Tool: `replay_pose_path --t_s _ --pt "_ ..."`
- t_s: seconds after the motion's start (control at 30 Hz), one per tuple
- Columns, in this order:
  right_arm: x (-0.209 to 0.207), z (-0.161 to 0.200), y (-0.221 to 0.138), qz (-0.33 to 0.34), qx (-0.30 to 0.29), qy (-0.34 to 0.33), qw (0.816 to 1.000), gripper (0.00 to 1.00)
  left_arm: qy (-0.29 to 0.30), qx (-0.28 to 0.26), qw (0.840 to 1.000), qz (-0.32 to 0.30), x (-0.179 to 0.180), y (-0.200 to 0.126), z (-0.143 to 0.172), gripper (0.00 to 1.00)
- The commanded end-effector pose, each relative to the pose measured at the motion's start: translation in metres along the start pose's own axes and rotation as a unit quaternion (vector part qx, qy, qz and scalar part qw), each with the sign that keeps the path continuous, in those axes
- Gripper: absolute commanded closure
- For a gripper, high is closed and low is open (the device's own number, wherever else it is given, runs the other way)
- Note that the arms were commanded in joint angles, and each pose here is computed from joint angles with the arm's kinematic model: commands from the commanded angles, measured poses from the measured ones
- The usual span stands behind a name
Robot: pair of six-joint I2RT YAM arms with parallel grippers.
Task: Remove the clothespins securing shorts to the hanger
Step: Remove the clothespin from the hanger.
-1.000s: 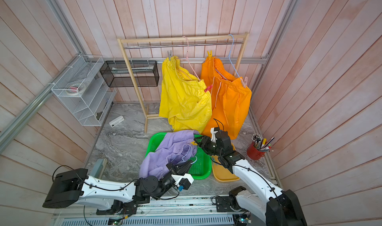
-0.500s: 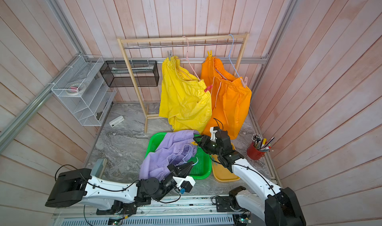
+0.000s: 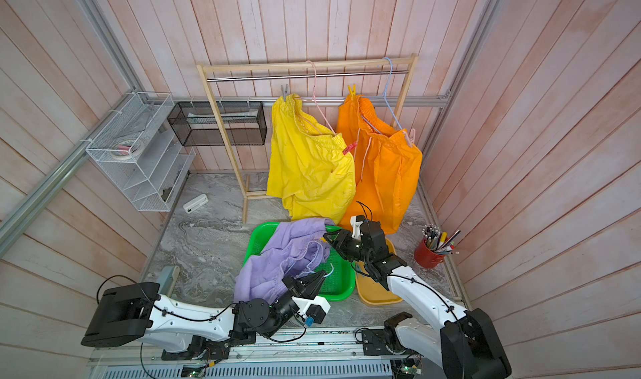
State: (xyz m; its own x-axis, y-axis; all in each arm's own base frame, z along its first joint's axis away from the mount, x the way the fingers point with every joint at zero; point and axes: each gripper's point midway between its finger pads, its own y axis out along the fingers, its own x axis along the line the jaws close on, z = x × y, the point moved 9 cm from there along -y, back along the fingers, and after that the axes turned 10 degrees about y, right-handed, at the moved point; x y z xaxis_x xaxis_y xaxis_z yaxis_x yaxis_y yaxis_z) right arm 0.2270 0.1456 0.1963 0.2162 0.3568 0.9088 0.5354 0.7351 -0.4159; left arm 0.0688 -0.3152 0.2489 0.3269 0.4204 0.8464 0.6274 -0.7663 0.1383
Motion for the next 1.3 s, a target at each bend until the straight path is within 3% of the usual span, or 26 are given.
replay_pose_path --t_s 0.0,0.43,0.67,0.93,1.27 --pt "0.0018 -0.0008 -0.0001 -0.013 0.002 -0.001 1.000 0.56 -0.008 -0.010 1.000 -0.027 0.0114 0.0048 -0.0109 1.00" --pt "-0.0013 -0.0003 0.0019 -0.010 0.005 -0.002 1.000 0.76 -0.002 -0.011 1.000 -0.025 0.0099 0.0048 -0.0119 1.00" --pt "-0.0051 0.0000 0.0024 -0.008 0.005 0.002 1.000 0.92 0.005 -0.010 1.000 -0.028 0.0087 0.0048 -0.0117 1.00" --pt "-0.0052 0.0001 0.0013 -0.010 0.001 0.003 1.000 1.00 0.012 -0.008 0.999 -0.032 0.0063 0.0045 -0.0119 1.00" --pt "-0.0035 -0.0021 -0.0064 -0.015 -0.016 0.009 1.000 1.00 0.012 0.002 0.999 -0.043 0.0067 0.0035 -0.0102 1.00"
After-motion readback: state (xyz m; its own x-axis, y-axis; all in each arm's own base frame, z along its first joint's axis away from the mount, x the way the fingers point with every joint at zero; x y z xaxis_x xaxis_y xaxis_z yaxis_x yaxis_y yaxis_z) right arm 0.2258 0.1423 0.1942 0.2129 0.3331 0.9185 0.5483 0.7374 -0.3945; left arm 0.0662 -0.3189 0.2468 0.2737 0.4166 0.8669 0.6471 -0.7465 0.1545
